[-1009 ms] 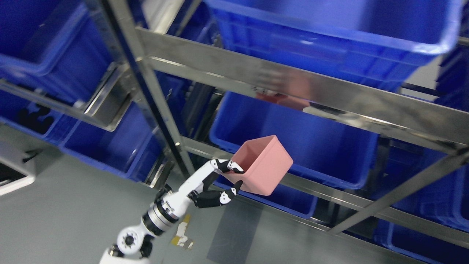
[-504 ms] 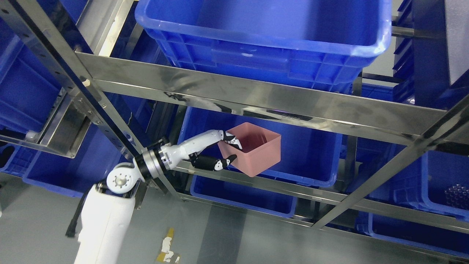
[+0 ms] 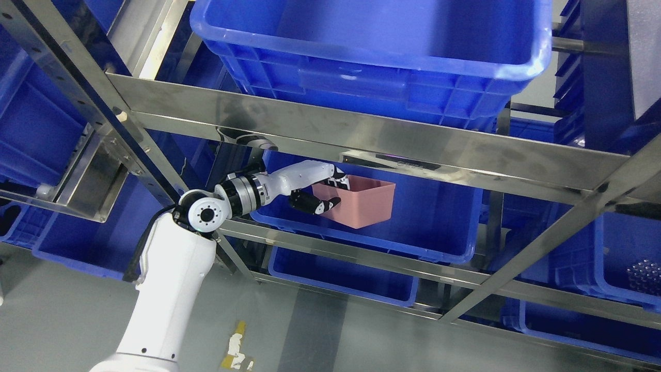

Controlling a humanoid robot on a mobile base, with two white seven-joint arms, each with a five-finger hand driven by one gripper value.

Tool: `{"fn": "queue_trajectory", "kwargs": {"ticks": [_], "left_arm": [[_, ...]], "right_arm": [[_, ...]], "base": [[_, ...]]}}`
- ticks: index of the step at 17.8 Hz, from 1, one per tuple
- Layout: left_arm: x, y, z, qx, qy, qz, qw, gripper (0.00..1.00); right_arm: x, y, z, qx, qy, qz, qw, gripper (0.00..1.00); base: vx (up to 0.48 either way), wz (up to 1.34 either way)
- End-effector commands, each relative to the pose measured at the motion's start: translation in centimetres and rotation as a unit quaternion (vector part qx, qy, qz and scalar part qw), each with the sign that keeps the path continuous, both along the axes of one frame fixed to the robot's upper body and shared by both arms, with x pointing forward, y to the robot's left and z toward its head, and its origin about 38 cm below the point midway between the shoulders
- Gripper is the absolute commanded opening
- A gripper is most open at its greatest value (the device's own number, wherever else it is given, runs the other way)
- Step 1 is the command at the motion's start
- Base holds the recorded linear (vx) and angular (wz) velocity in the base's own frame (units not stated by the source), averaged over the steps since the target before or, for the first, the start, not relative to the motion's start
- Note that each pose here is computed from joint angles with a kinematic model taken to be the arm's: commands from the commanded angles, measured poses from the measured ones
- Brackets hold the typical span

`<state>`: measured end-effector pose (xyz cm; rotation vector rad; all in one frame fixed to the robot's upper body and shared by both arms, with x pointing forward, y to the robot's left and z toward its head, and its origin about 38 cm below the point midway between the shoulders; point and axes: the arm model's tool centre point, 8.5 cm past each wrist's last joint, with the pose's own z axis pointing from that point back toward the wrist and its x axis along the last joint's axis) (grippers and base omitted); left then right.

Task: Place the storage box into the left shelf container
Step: 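Extend the left hand into the lower blue bin on the shelf, then open the left hand to drop the pink box into the blue bin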

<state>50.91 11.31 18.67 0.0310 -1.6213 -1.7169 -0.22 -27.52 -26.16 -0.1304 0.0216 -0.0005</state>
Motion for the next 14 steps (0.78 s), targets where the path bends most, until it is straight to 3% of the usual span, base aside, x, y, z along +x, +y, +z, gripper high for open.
{"fn": "queue_trajectory", "kwargs": {"ticks": [1,5,7,10,12,14], "left_arm": [[1.2,-1.4,-1.8,-0.029,-0.004,0.034,0.999,0.73],[0.4,-0.8,3.2,-0.256,-0.02,0.06,0.965,0.78],[-1.0,1.0,4.4,-0.39,-0.005,0.11,0.914,0.81],[-4.0,4.7,4.6,-0.519,-0.025,0.224,0.825,0.96],[-6.0,5.8,4.4,-0.559,-0.03,0.253,0.789,0.99],[-8.3,6.0,2.6,-0.572,0.0,0.261,0.777,0.99]], "right_arm": [[0.0,-1.1,0.1,-0.009,-0.004,-0.001,1.0,1.0],[0.0,-1.1,0.1,-0.009,-0.004,-0.001,1.0,1.0],[0.0,-1.1,0.1,-0.009,-0.004,-0.001,1.0,1.0],[0.0,-1.1,0.1,-0.009,-0.004,-0.001,1.0,1.0],[0.0,-1.1,0.1,-0.009,-0.004,-0.001,1.0,1.0],[0.0,-1.1,0.1,-0.009,-0.004,-0.001,1.0,1.0]], "base": [[0.0,0.0],[0.0,0.0],[0.0,0.0],[0.0,0.0],[0.0,0.0],[0.0,0.0]]}}
